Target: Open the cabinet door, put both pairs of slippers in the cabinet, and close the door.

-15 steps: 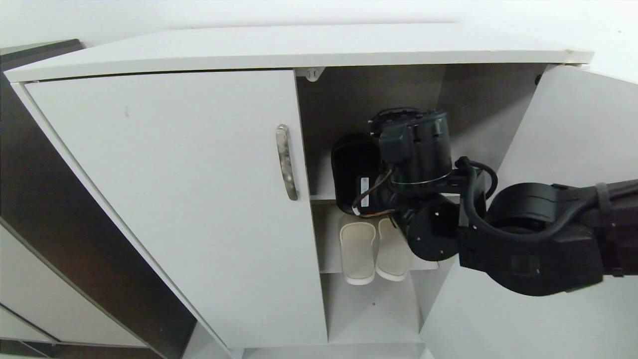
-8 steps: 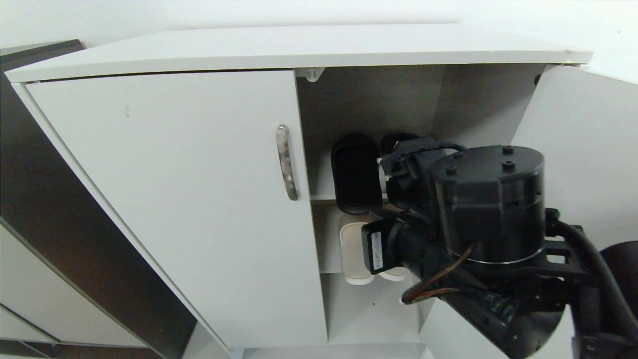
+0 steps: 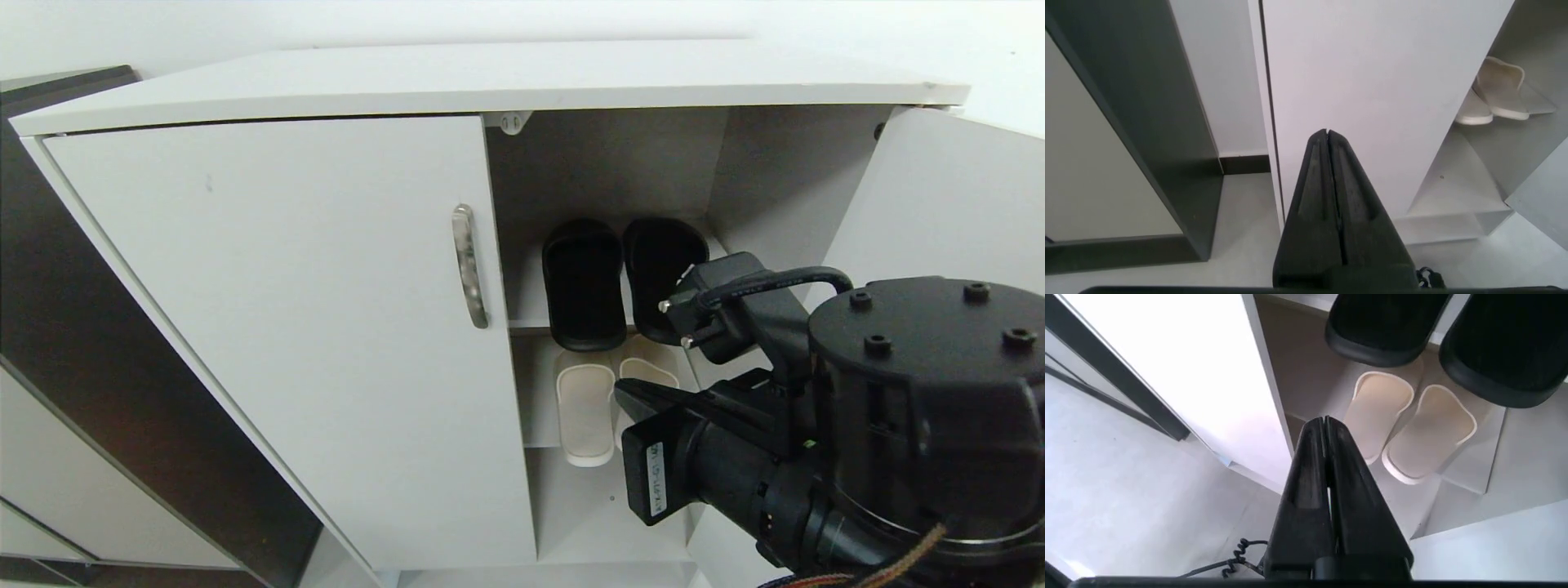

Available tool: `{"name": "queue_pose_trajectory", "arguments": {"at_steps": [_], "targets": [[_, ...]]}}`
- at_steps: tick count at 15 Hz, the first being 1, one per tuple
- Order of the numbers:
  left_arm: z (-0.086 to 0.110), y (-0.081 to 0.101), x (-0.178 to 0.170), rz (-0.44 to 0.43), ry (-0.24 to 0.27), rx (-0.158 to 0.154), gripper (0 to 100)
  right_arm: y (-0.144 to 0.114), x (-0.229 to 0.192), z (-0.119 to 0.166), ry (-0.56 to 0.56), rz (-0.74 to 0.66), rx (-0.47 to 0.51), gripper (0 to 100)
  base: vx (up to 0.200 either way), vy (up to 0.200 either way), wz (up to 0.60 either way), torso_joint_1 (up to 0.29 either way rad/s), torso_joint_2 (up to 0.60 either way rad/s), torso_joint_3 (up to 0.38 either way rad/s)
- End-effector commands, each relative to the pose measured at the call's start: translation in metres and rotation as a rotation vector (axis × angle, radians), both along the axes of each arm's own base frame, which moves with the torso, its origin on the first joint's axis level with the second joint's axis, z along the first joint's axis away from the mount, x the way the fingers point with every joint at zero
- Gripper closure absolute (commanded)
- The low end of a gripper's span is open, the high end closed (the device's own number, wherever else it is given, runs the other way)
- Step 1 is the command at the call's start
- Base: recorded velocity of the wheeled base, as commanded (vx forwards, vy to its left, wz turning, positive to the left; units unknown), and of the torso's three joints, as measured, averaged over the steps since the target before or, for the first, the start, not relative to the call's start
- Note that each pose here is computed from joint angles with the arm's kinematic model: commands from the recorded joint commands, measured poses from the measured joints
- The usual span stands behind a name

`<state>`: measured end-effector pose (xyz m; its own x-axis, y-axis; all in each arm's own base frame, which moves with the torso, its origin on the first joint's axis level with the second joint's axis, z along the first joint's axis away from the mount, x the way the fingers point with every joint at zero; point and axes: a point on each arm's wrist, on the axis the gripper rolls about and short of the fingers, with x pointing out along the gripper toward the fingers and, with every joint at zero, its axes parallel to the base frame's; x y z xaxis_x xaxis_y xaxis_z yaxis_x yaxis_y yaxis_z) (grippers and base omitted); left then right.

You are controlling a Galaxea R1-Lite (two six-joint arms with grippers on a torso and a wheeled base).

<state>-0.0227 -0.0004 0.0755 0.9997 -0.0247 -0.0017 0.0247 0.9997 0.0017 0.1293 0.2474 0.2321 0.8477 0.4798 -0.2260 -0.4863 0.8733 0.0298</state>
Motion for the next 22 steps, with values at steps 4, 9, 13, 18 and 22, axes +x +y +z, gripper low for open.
{"name": "queue_pose_trajectory", "arguments": {"at_steps": [4,9,13,18,22], "targets": [[0.0,0.0,0.0,0.0,0.001,0.0,100,0.0,0.0,0.0,-0.001,-0.004,-0.001,100,-0.05,0.0,0.0,0.001,0.0,0.001],[0.0,0.0,0.0,0.0,0.001,0.0,100,-0.001,0.0,-0.002,0.001,-0.005,-0.006,100,-0.2,0.0,0.0,0.002,0.0,0.003],[0.0,0.0,0.0,0.0,0.001,-0.002,100,-0.001,0.001,-0.005,0.007,-0.009,-0.015,100,-0.2,0.0,0.0,0.004,0.0,0.002],[0.0,0.0,0.0,0.002,0.001,-0.002,100,-0.004,0.004,-0.009,0.006,-0.022,-0.021,100,-0.2,0.0,0.0,0.003,0.0,0.004],[0.0,0.0,0.0,0.002,0.001,-0.003,100,-0.006,0.006,-0.01,0.001,-0.033,-0.017,100,-0.2,0.0,0.0,0.002,0.0,0.001]]}}
